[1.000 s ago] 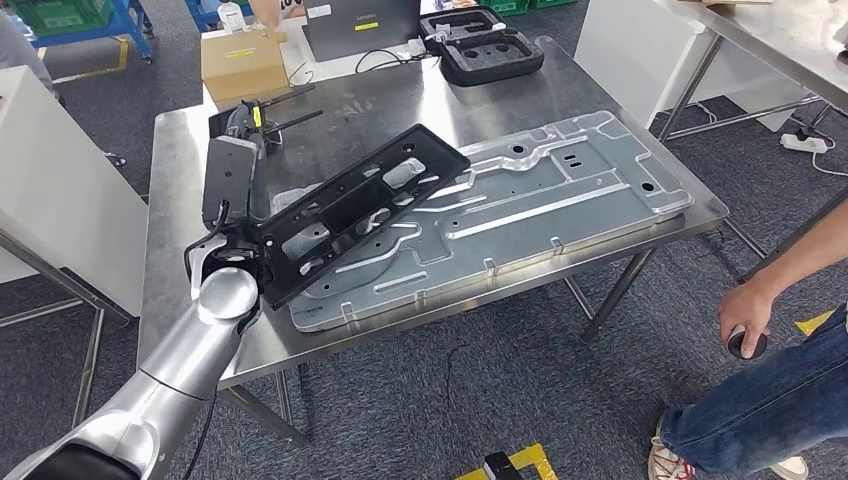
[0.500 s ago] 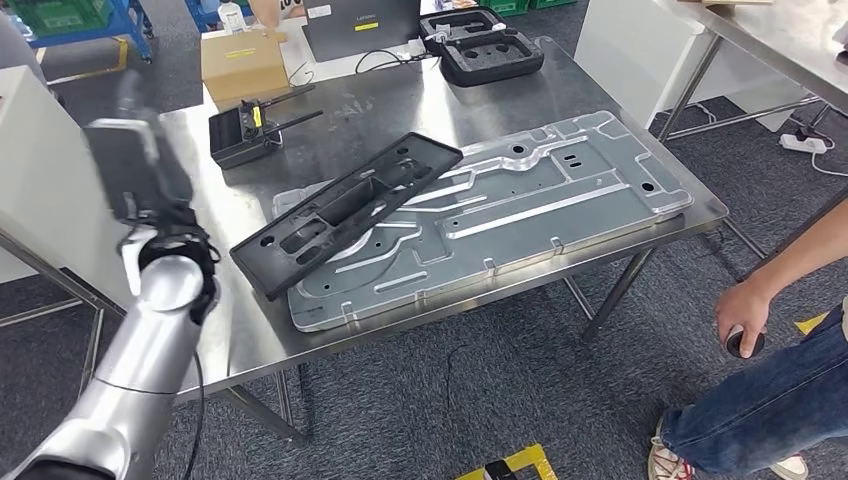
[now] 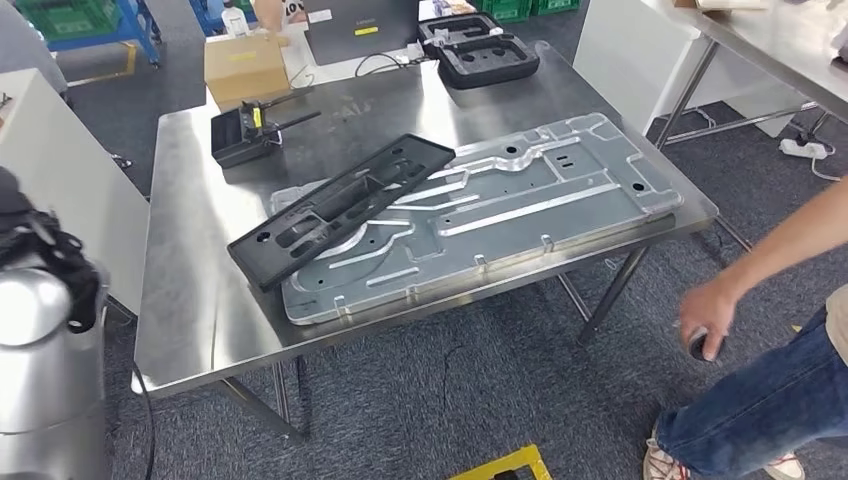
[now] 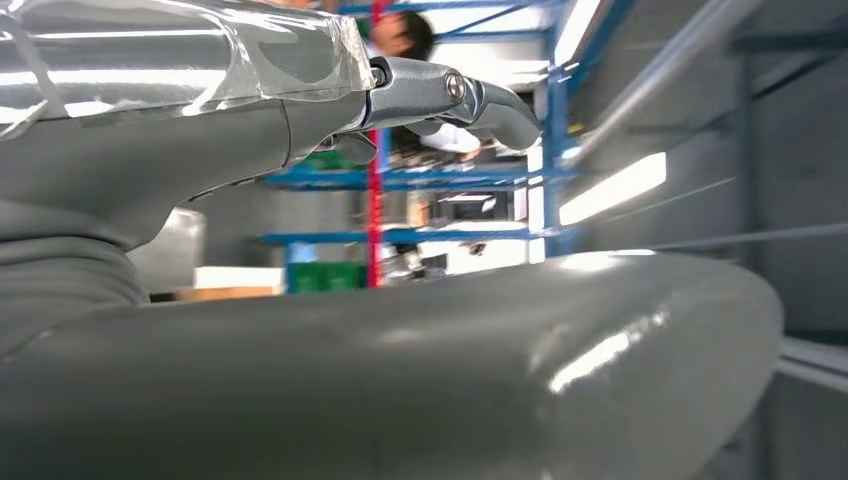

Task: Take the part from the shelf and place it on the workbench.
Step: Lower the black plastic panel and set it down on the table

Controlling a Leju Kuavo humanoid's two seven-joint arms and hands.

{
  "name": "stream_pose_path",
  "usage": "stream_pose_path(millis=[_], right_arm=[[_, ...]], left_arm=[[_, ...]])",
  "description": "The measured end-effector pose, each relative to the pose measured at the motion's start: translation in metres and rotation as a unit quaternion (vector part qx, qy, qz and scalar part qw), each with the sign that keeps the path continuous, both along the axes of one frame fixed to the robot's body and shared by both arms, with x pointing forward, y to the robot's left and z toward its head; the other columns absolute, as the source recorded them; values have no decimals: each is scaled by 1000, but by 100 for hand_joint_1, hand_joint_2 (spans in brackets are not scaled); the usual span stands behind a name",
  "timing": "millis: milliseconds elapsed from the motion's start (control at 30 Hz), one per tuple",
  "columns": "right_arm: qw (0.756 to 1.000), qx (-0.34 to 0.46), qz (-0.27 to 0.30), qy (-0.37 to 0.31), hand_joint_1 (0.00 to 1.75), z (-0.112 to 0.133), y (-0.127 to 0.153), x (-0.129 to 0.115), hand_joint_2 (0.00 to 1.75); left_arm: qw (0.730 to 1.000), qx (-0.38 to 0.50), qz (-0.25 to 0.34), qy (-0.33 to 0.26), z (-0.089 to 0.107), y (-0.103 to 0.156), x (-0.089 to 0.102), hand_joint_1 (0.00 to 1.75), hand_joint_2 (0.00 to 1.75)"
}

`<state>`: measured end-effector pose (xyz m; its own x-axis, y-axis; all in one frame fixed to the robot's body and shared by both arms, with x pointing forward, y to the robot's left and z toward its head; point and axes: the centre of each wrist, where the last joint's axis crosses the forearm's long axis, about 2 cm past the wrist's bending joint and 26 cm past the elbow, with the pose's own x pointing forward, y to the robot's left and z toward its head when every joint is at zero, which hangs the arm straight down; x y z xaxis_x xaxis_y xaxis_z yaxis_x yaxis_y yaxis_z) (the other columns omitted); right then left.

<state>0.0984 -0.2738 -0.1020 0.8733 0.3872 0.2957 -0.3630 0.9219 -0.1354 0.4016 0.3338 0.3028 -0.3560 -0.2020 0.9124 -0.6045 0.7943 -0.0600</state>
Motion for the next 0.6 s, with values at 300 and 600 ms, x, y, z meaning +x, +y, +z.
stream_pose_path(millis=[300,600], right_arm=[[1000,-19,-11,-16,0,1,-26,7,0],[996,-55,-45,-53,0,11,-76,34,0]], left_arm=[[1000,-19,19,-17,12,34,-24,0,0],[998,-16,34,-43,26,56,-41,0,0]])
